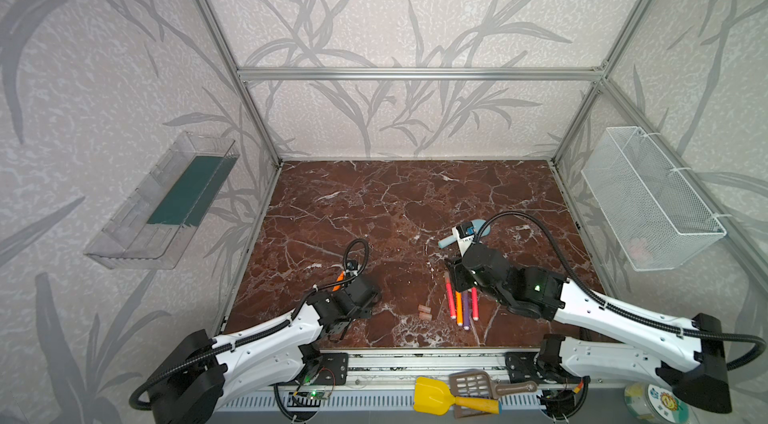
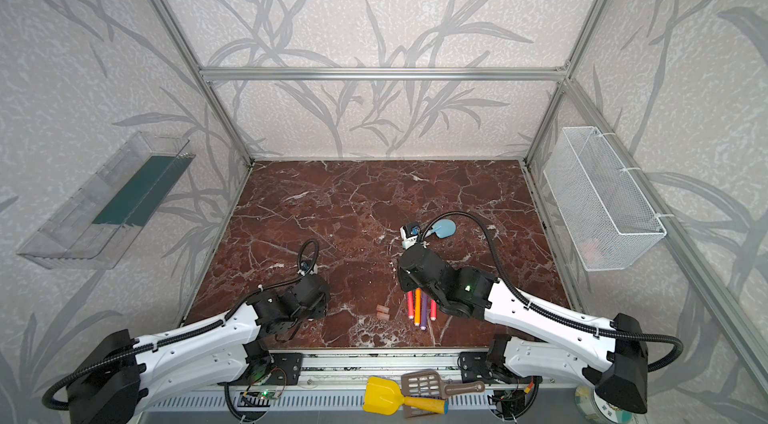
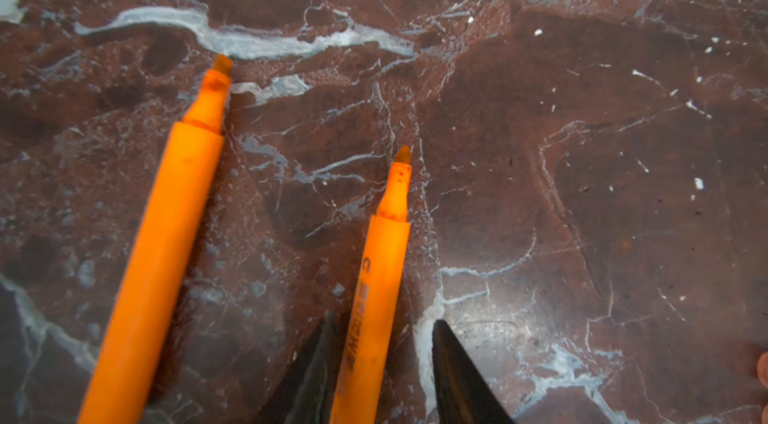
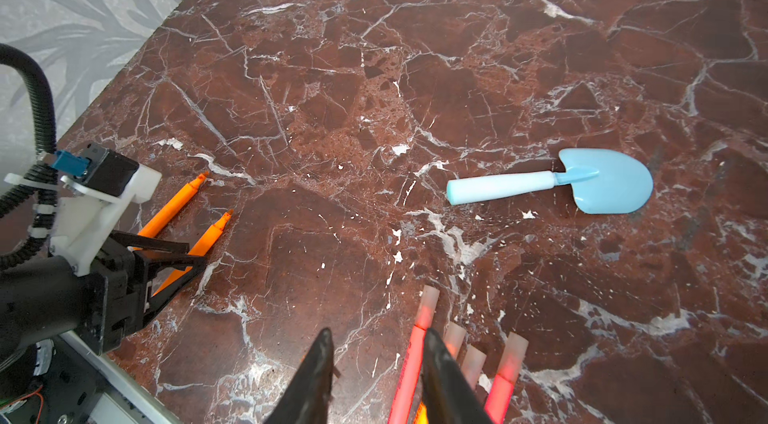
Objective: Insert the pens into the pen caps
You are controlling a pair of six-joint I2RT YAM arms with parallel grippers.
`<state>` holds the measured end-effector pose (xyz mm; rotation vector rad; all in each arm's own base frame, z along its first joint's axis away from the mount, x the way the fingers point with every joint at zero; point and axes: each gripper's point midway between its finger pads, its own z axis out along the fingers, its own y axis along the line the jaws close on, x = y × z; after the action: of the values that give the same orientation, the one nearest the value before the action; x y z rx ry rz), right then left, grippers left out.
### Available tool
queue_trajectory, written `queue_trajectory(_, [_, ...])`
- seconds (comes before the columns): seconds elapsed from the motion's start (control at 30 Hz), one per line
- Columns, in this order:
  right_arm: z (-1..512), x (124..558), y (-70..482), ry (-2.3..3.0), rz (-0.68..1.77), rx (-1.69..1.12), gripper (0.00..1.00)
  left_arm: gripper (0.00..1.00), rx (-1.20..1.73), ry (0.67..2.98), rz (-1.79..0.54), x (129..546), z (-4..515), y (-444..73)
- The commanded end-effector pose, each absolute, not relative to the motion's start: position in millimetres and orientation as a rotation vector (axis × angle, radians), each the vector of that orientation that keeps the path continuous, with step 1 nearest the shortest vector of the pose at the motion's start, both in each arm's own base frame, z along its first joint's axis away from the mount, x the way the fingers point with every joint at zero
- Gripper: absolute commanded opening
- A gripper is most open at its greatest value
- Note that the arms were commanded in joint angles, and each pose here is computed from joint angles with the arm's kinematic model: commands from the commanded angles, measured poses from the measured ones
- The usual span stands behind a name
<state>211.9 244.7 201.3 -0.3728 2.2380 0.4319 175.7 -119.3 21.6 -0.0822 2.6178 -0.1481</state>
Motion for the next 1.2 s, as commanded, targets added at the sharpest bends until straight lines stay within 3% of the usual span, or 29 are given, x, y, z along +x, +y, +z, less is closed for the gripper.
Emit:
queue_trajectory(0.0, [210.3, 214.7, 248.0, 2.218, 0.45, -0.367, 0.36, 0.41, -0.119, 2.62, -0.11, 175.2, 17.1, -114.3])
queue_trajectory(0.27, [204.5, 216.2, 239.7, 2.213, 0.42, -0.338, 0.36, 0.29, -0.113, 2.621, -0.089, 175.9, 12.5, -114.0])
queue_trajectory(0.3, [203.4, 215.9, 239.7, 2.21, 0.424, -0.336, 0.36, 0.37, -0.119, 2.617, -0.085, 176.3, 13.0, -113.0])
queue_trajectory(0.33, [202.4, 215.6, 239.7, 2.209, 0.427, -0.337, 0.36, 0.83, -0.129, 2.61, -0.071, 177.1, 15.9, -110.7])
queue_trajectory(0.37, [200.9, 214.9, 239.8, 2.212, 0.433, -0.334, 0.37, 0.99, -0.149, 2.577, -0.053, 181.8, 25.1, -107.6])
queue_trajectory(0.47, [194.0, 211.1, 242.7, 2.218, 0.475, -0.336, 0.38, 0.99, -0.243, 2.415, 0.008, 202.2, 70.6, -89.4])
queue_trajectory(0.63, [186.7, 200.6, 261.0, 2.206, 0.625, -0.376, 0.38, 0.99, -0.599, 2.31, 0.226, 225.4, 121.4, -1.3])
queue_trajectory(0.8, [184.6, 189.7, 273.8, 2.201, 0.726, -0.436, 0.38, 0.99, -0.884, 2.366, 0.377, 224.5, 108.1, 61.5])
queue_trajectory(1.17, [175.0, 173.3, 285.4, 2.216, 0.845, -0.505, 0.39, 0.99, -1.155, 2.466, 0.378, 252.5, 59.6, 106.6])
